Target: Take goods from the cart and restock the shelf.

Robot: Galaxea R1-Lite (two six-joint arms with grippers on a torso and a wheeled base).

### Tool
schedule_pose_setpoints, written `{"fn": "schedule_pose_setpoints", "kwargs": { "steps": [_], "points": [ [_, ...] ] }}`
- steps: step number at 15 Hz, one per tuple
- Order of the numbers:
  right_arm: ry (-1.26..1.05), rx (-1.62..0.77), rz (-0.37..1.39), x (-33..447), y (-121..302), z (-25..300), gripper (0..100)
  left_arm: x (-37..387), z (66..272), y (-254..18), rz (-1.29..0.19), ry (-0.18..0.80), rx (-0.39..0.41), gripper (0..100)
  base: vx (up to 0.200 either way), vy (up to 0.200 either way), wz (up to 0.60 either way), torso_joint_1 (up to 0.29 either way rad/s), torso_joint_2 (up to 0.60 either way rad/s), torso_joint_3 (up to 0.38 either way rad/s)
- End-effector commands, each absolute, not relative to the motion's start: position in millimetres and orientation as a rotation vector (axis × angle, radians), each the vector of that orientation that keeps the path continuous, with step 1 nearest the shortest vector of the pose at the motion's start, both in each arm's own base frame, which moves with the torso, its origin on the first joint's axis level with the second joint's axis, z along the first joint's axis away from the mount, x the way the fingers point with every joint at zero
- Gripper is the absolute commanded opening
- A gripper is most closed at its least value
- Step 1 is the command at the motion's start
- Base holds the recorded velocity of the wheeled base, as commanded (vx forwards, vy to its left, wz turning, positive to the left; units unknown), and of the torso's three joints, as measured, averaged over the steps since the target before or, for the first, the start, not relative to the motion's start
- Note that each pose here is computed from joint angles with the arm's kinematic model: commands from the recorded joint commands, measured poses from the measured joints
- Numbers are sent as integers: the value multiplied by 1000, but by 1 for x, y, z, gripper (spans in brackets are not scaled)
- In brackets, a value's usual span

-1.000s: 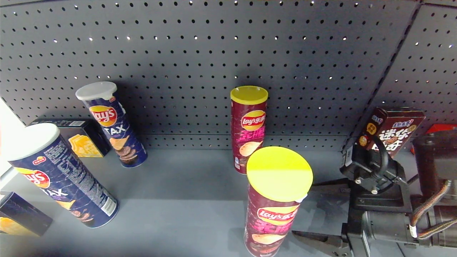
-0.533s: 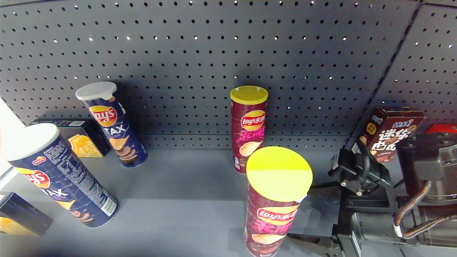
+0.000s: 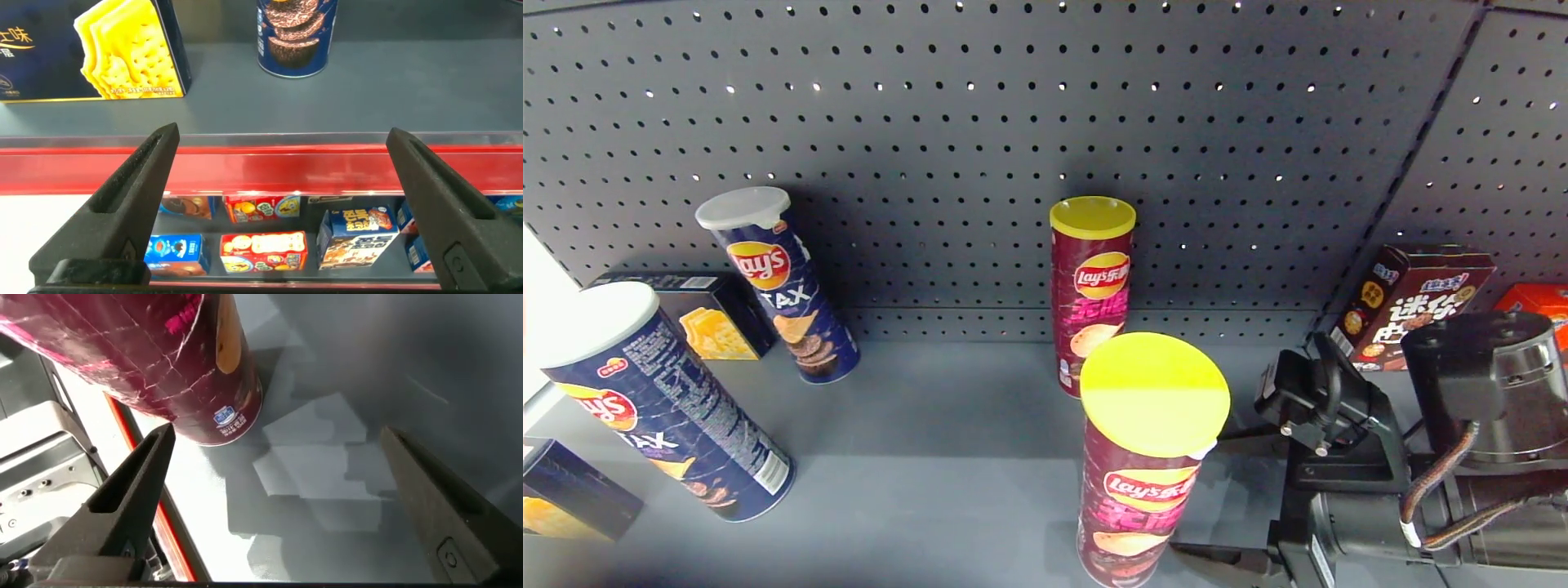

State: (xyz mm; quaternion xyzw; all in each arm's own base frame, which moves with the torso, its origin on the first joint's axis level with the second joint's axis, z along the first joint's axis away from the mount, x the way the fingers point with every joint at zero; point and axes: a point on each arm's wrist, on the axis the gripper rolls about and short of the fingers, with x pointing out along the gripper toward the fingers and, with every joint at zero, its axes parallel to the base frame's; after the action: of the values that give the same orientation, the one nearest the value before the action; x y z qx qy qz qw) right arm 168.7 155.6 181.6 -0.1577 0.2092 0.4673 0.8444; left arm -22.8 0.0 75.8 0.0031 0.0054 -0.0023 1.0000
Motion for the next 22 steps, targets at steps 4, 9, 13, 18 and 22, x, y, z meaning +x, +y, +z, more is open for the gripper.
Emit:
{"fn": "schedule_pose_setpoints", "kwargs": {
  "steps": [4, 9, 13, 18, 22],
  "points": [
    [445, -329, 972, 170, 152, 181, 100, -23, 76, 0, -5, 12, 6, 100, 0, 0, 0, 0, 0, 0],
    [468, -342, 984, 173, 158, 175, 100, -23, 76, 0, -5, 12, 6, 100, 0, 0, 0, 0, 0, 0],
    [481, -350, 994, 176, 163, 172, 100, -23, 76, 0, -3, 12, 6, 100, 0, 0, 0, 0, 0, 0],
    [482, -355, 1010, 179, 172, 171, 100, -23, 76, 0, -5, 12, 6, 100, 0, 0, 0, 0, 0, 0],
    [481, -346, 983, 178, 161, 172, 100, -23, 76, 0, -5, 12, 6, 100, 0, 0, 0, 0, 0, 0]
  ]
}}
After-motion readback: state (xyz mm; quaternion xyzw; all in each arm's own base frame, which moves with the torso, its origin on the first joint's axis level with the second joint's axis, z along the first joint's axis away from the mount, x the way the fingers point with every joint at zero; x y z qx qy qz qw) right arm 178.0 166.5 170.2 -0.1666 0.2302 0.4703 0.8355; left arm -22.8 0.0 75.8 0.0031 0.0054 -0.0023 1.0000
